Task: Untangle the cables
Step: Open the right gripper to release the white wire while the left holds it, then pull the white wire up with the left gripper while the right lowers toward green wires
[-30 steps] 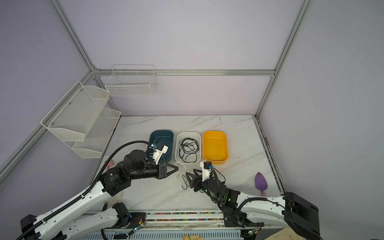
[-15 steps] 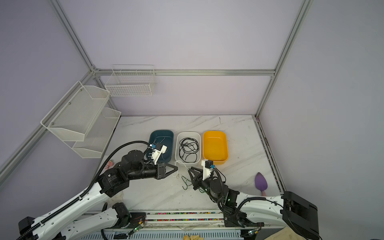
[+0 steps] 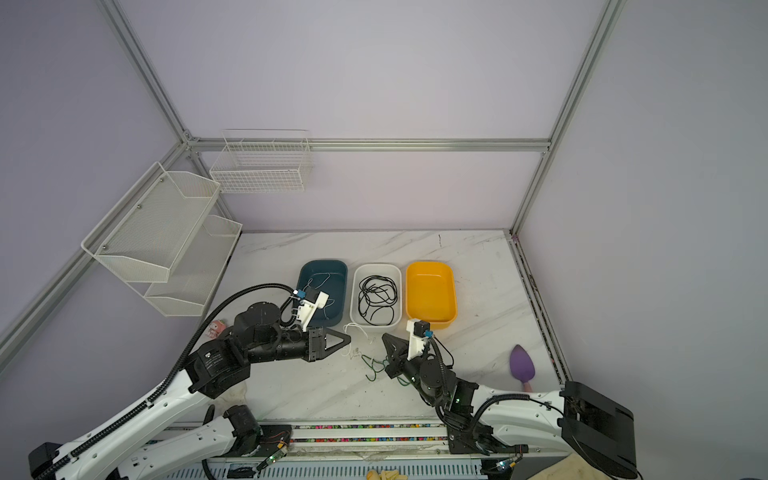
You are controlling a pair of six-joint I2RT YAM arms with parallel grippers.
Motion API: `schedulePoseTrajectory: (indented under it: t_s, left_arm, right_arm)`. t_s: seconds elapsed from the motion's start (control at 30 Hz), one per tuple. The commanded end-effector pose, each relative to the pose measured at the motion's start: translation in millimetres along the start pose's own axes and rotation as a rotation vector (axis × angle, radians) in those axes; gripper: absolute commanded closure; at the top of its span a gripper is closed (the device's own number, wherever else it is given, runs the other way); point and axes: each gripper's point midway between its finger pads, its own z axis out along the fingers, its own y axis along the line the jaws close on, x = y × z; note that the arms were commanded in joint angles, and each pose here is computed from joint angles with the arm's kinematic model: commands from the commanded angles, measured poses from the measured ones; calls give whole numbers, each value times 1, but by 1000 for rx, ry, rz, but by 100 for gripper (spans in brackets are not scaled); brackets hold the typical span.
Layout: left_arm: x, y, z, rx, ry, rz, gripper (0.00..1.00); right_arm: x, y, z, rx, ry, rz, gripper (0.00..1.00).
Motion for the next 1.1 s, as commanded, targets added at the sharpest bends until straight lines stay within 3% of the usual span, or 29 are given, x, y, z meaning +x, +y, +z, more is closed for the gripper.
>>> schedulePoseTrajectory:
  t_s: [0.0,0.07,0.27,0.47,0.77,0.9,1.07]
  left_arm:
    - [-22,-39,-25,69,-73,56,100]
    - [-21,-37,-23,65,-69,49,100]
    - [-21,-38,-20,69,-57,45,100]
    - [-22,-40,-17,77,-45,39,100]
    - [-21,-45,-20,100,-48,36,100]
    - [-20,-45,-23,97,-49,34,100]
    - [-17,-44,-31,79,-53,43,100]
  right_arm:
    - [-1,6,-5,-59,-14,24,97]
    - [-4,17,-8,-123,-12,0,89]
    - [-7,33,-14,-202,-4,-59,49]
    - [-6,41,-3,-214,-1,-78,41]
    - [1,43,34,-126,9,-114,43]
    - [6,38,43,-89,15,-117,70]
    - [6,24,37,-41,1,-86,90]
